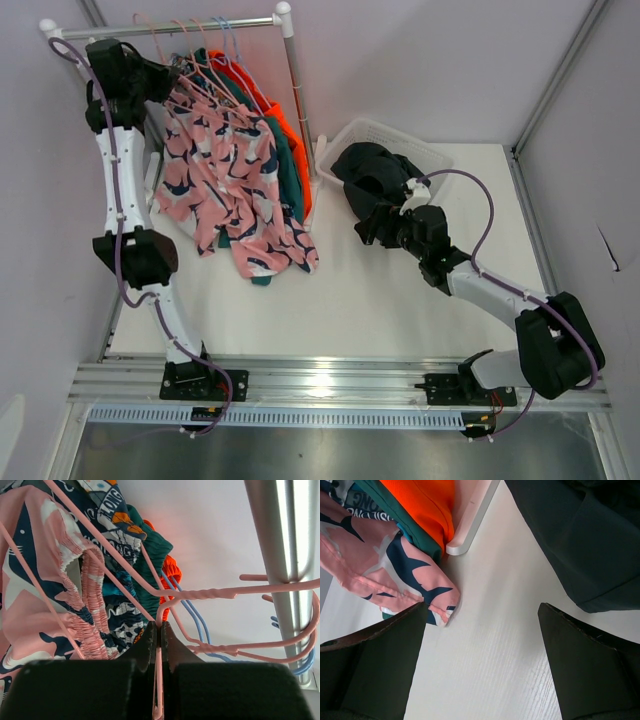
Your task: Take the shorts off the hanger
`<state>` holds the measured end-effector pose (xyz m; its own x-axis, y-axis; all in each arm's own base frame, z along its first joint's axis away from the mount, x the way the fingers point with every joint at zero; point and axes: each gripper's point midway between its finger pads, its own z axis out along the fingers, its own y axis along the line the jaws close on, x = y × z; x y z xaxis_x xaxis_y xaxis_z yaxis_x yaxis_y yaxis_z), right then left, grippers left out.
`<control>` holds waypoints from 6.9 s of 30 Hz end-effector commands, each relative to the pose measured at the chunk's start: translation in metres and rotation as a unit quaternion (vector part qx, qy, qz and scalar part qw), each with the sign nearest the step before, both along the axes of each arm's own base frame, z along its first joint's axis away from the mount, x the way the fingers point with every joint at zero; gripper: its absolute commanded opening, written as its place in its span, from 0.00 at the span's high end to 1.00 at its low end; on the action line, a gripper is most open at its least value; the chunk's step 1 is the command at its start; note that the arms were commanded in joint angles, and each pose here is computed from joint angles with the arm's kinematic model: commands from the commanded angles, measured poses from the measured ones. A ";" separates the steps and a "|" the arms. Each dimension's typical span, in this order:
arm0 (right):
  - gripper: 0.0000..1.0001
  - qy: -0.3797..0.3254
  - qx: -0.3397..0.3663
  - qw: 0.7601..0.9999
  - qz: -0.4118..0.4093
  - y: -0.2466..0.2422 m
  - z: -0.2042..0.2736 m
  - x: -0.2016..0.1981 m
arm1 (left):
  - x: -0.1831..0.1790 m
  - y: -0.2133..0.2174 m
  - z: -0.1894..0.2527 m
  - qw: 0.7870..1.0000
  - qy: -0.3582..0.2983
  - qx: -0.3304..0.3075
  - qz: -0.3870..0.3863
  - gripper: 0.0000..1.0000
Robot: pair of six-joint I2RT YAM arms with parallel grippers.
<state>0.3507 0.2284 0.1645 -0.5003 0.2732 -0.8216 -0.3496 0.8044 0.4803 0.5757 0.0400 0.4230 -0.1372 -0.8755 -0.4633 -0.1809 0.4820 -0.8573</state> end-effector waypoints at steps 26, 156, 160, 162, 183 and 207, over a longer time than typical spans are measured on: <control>0.01 -0.039 0.014 0.999 0.007 0.004 0.034 -0.014 | -0.172 -0.069 0.105 0.982 -0.113 0.127 -0.078 0.05; 1.00 -0.127 -0.032 0.981 0.146 0.170 0.107 -0.227 | -0.232 -0.164 0.157 0.955 -0.172 0.222 -0.100 1.00; 1.00 -0.098 -0.035 0.985 0.140 0.163 0.077 -0.244 | -0.218 -0.158 0.152 0.955 -0.158 0.234 -0.096 1.00; 1.00 -0.093 -0.034 0.985 0.142 0.168 0.074 -0.246 | -0.216 -0.157 0.152 0.955 -0.158 0.231 -0.095 1.00; 1.00 -0.303 -0.018 0.951 -0.068 0.113 0.331 0.022 | -0.346 -0.200 0.056 0.943 -0.108 0.118 -0.291 1.00; 1.00 -0.333 -0.033 0.922 -0.192 -0.052 0.320 0.227 | -0.323 -0.214 0.004 0.934 -0.089 0.147 -0.313 1.00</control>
<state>0.5897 0.1625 0.4582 0.1642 0.1855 -0.9688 -0.1193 0.9787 0.1672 0.2433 -0.1654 0.4072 -0.5305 -0.4813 -0.6978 0.2695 0.6847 -0.6772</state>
